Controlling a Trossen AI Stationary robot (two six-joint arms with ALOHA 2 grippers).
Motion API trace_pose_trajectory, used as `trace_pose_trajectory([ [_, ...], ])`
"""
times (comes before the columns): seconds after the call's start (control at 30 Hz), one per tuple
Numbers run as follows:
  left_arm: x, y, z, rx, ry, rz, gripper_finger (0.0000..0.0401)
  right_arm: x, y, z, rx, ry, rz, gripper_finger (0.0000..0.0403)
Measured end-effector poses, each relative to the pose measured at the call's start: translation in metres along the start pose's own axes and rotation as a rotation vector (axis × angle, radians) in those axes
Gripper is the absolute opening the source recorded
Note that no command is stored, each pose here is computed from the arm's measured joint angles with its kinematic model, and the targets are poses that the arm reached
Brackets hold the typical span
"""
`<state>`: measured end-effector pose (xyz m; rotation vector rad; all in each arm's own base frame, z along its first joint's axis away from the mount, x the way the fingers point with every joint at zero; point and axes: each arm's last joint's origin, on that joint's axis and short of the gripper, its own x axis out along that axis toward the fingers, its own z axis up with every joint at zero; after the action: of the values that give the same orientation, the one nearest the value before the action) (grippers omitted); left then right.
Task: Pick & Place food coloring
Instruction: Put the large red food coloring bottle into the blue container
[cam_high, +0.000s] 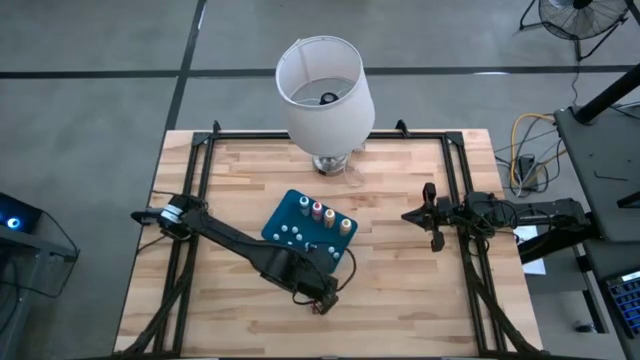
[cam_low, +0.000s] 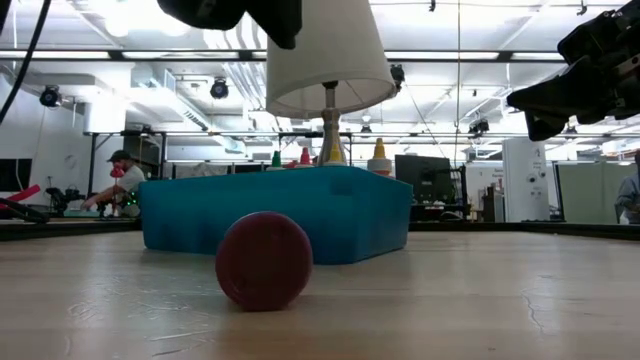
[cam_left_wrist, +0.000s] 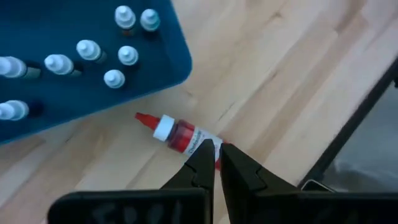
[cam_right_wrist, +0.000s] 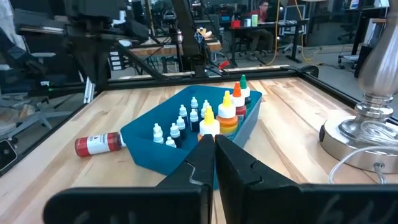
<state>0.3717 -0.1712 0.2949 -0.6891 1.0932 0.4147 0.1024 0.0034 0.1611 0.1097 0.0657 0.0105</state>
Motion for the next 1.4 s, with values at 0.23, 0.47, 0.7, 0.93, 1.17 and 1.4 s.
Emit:
trace_pose_trajectory([
  [0.23, 0.024, 0.012, -0.015, -0.041, 0.005, 0.093, 0.0, 0.0, 0.0, 0.0, 0.0, 0.0, 0.0, 0.0008],
  [0.47, 0.05, 0.027, -0.03, -0.208, 0.023, 0.158, 0.0, 0.0, 0.0, 0.0, 0.0, 0.0, 0.0, 0.0009],
  [0.7, 0.077, 0.039, -0.033, -0.23, -0.039, 0.15, 0.0, 0.0, 0.0, 0.0, 0.0, 0.0, 0.0, 0.0008],
  [0.93, 0.089, 0.044, -0.03, -0.249, -0.106, 0.115, 0.0, 0.0, 0.0, 0.0, 0.0, 0.0, 0.0, 0.0008],
  [1.17, 0.091, 0.048, -0.023, -0.255, -0.167, 0.136, 0.0, 0.0, 0.0, 0.0, 0.0, 0.0, 0.0, 0.0009],
  [1.4, 0.091, 0.049, -0.021, -0.24, -0.175, 0.139, 0.0, 0.0, 0.0, 0.0, 0.0, 0.001, 0.0, 0.0009],
])
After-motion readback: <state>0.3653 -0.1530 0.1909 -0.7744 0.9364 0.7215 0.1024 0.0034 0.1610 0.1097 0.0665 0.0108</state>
